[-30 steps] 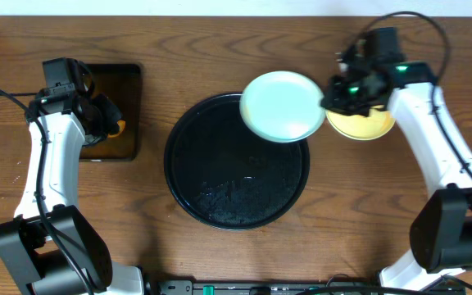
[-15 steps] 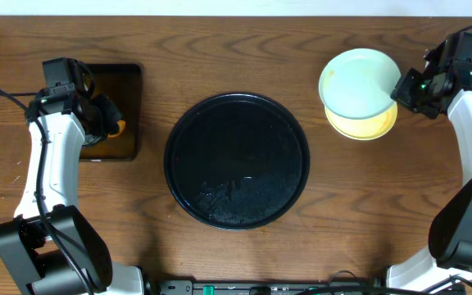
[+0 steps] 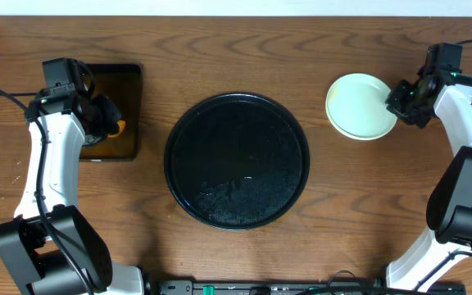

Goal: Clean dirty plates on tray and stack at the side
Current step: 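Carry the light-blue plate right and stack it on the yellow plate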

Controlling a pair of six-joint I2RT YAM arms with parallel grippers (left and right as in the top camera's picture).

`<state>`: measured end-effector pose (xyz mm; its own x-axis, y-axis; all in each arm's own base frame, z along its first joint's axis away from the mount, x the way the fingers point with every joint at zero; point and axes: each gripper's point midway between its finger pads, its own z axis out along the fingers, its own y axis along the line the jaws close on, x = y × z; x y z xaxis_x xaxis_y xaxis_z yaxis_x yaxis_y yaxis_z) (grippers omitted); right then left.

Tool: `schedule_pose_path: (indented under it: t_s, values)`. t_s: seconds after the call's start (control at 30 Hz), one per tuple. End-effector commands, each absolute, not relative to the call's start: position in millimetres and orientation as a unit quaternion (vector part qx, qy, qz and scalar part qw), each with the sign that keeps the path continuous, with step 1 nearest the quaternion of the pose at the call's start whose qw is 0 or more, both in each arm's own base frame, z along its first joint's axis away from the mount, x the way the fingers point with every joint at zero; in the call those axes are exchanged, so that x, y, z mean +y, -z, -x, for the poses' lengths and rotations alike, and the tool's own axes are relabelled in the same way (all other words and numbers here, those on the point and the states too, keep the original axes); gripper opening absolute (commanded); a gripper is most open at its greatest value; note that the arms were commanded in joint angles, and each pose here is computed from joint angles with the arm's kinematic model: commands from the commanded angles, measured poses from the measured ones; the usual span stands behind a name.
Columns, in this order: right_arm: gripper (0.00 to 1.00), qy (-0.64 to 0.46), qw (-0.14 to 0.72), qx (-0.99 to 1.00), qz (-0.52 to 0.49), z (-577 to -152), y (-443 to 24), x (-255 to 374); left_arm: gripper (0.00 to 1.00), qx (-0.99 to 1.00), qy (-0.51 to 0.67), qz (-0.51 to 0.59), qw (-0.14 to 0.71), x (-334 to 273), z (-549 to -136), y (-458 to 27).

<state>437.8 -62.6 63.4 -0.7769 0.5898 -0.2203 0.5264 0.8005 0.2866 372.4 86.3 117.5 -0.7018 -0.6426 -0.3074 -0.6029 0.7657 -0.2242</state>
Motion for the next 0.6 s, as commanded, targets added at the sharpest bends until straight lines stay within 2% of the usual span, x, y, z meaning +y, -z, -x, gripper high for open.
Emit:
schedule_pose_path:
  t_s: [0.0,0.2,0.23,0.27,0.33,0.37,0.57]
  values:
    - [0.27,-0.212,0.154,0.939,-0.223,-443.0,-83.1,-21.5,0.07,0.923,0.051,0.334,0.186,88.1,-372.2,-116.6]
    - [0.32,-0.302,0.150,0.933,-0.125,-430.5,-117.3,34.7,0.08,0.922,0.051,0.332,0.191,88.7,-374.2,-117.5]
    - [0.39,-0.302,0.147,0.935,-0.112,-425.5,-123.0,45.0,0.08,0.923,0.050,0.327,0.196,89.3,-376.1,-118.0]
    - [0.53,-0.301,0.145,0.937,-0.100,-421.0,-127.8,54.1,0.08,0.924,0.047,0.320,0.204,90.8,-379.2,-118.5]
    - [0.92,-0.305,0.144,0.939,-0.072,-412.6,-140.0,76.2,0.08,0.921,0.031,0.319,0.222,98.3,-384.6,-117.3]
    - [0.99,-0.307,0.146,0.939,-0.053,-408.2,-147.3,90.0,0.08,0.919,0.021,0.321,0.228,102.7,-386.4,-114.8]
    - [0.99,-0.323,0.146,0.934,0.042,-380.9,-172.9,163.6,0.08,0.916,0.014,0.320,0.241,109.4,-400.5,-81.0]
